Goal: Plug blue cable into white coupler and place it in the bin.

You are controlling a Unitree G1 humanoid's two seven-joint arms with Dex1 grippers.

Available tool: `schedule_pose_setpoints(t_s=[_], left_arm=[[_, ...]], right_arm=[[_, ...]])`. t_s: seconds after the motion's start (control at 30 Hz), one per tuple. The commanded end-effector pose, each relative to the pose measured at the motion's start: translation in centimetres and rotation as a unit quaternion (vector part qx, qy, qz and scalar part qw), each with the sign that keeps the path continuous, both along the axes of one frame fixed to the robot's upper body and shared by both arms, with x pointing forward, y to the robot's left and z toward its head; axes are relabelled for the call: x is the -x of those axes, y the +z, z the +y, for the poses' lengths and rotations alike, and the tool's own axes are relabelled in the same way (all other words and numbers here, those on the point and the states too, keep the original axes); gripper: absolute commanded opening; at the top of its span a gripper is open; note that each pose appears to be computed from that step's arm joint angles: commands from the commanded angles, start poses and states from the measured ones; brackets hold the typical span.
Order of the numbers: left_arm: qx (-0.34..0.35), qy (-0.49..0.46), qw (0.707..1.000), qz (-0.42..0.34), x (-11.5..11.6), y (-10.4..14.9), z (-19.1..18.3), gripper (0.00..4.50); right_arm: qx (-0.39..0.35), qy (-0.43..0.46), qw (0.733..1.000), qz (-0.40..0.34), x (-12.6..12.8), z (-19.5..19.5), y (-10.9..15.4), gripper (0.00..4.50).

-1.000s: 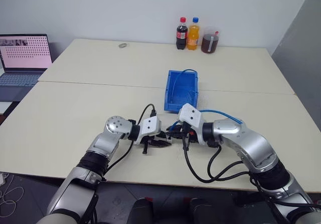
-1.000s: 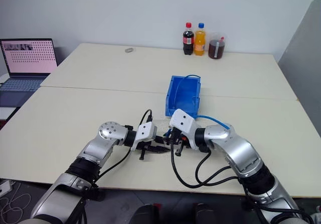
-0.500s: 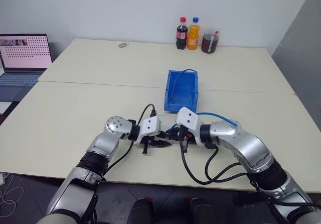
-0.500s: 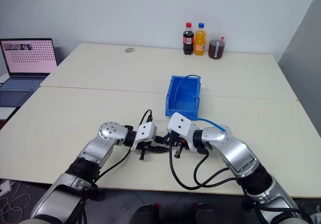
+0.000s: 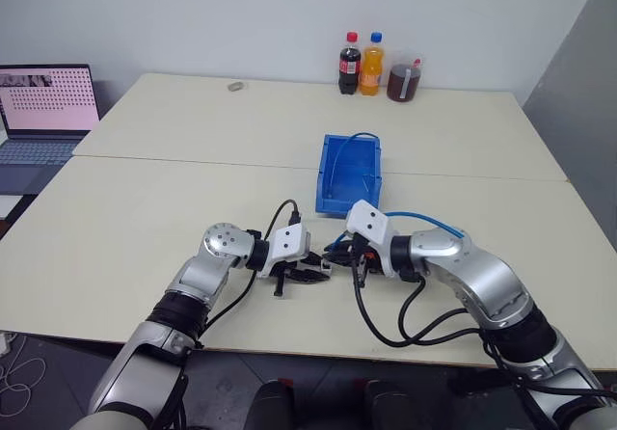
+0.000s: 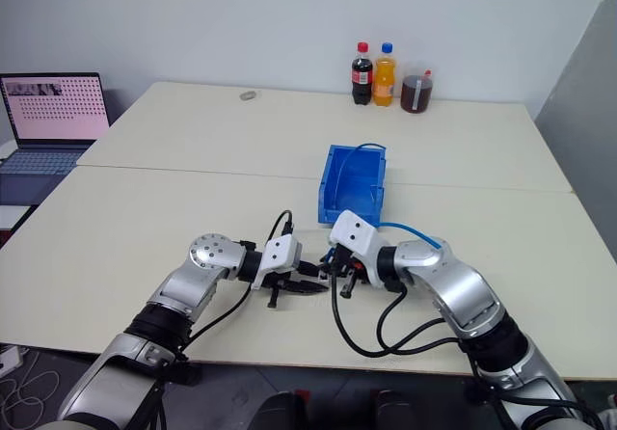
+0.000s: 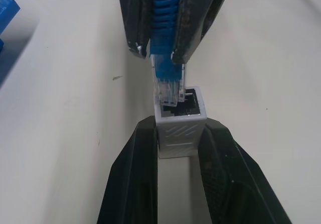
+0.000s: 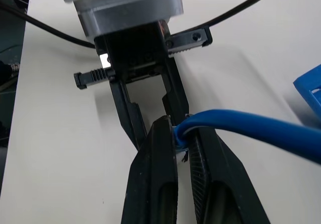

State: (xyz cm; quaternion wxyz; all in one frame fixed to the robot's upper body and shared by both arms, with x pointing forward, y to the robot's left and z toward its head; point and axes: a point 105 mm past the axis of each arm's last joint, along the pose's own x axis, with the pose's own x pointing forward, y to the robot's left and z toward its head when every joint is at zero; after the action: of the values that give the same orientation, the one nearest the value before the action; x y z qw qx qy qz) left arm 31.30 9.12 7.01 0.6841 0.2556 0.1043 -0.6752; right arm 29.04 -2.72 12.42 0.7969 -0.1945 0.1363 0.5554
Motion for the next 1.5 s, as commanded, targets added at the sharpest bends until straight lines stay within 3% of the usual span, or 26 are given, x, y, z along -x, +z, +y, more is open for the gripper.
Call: schedule_pose_setpoints(t_s=[0.03, 0.57, 1.5], left_arm=[[-0.023, -0.016, 0.999, 0.025, 1.0, -1.6, -0.3, 0.8], [-0.025, -0.018, 0.999, 0.027, 1.0, -1.7, -0.4, 0.8], [-0.023, -0.022, 0.999, 0.022, 0.8, -1.5, -0.7, 0.79]], right_arm=[[0.014, 0.009, 1.0, -0.017, 0.0, 0.0, -0.1, 0.06], [0.033, 0.055, 0.997, -0.043, 1.0, 1.1, 0.2, 0.06], [0.104, 0.12, 0.987, 0.001, 0.6, 1.4, -2.1, 0.06]])
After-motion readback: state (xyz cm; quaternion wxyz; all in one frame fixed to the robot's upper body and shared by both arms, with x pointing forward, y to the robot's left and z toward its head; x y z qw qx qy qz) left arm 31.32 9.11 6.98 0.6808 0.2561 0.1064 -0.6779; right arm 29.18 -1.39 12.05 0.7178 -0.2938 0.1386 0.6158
